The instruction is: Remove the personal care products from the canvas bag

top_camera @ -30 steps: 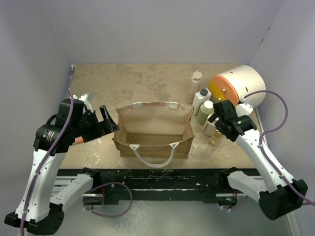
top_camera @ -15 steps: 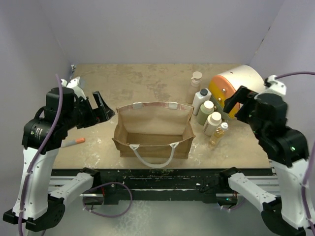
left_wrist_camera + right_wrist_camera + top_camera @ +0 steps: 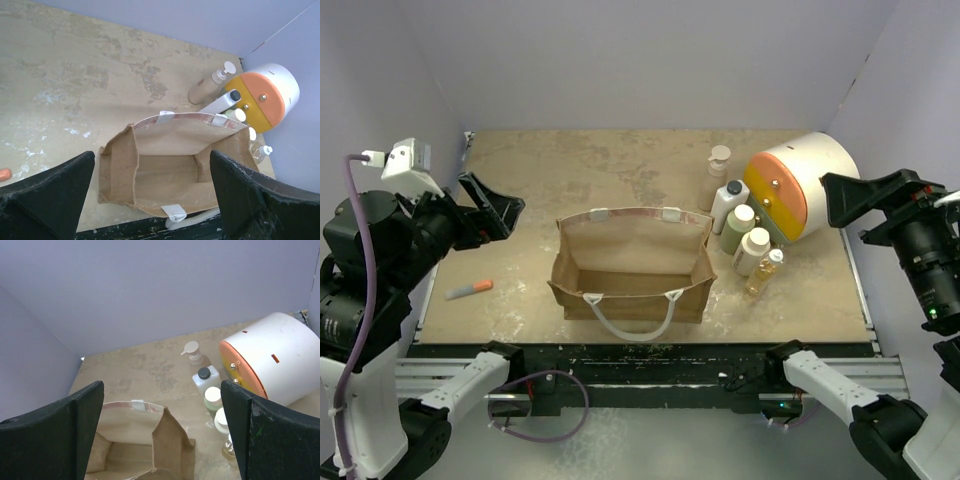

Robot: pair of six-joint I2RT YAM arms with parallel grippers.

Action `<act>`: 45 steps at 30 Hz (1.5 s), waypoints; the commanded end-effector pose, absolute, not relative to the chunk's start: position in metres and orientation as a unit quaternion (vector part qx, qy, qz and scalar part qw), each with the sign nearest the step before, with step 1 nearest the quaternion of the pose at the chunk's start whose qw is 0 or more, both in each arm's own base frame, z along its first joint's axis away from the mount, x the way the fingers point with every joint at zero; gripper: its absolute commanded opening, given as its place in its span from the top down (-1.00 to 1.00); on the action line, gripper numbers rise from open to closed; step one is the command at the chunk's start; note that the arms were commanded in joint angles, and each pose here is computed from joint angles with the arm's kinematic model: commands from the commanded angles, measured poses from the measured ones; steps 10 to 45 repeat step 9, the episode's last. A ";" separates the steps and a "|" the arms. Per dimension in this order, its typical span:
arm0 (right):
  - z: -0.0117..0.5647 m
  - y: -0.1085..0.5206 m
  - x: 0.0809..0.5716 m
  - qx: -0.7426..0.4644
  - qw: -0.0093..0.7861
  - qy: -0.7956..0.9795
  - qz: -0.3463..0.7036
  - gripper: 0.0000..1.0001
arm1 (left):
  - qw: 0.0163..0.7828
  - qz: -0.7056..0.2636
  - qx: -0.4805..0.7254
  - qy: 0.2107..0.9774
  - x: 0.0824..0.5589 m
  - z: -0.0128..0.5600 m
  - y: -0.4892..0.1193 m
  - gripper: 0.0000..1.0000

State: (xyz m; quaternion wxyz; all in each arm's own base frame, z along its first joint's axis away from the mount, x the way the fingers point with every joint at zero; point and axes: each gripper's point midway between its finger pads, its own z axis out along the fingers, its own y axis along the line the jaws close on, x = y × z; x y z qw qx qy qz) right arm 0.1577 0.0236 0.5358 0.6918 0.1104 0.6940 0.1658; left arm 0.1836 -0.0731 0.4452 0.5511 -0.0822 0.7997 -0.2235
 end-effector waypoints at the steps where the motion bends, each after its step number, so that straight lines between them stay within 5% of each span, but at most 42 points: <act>1: 0.531 0.027 0.174 0.091 0.681 0.713 0.140 -0.99 | 0.592 -0.199 -0.075 0.778 0.187 0.463 -0.062 -0.99; 45: 0.526 0.029 0.184 0.110 0.669 0.721 0.141 -1.00 | 0.594 -0.192 -0.073 0.778 0.188 0.462 -0.060 -0.99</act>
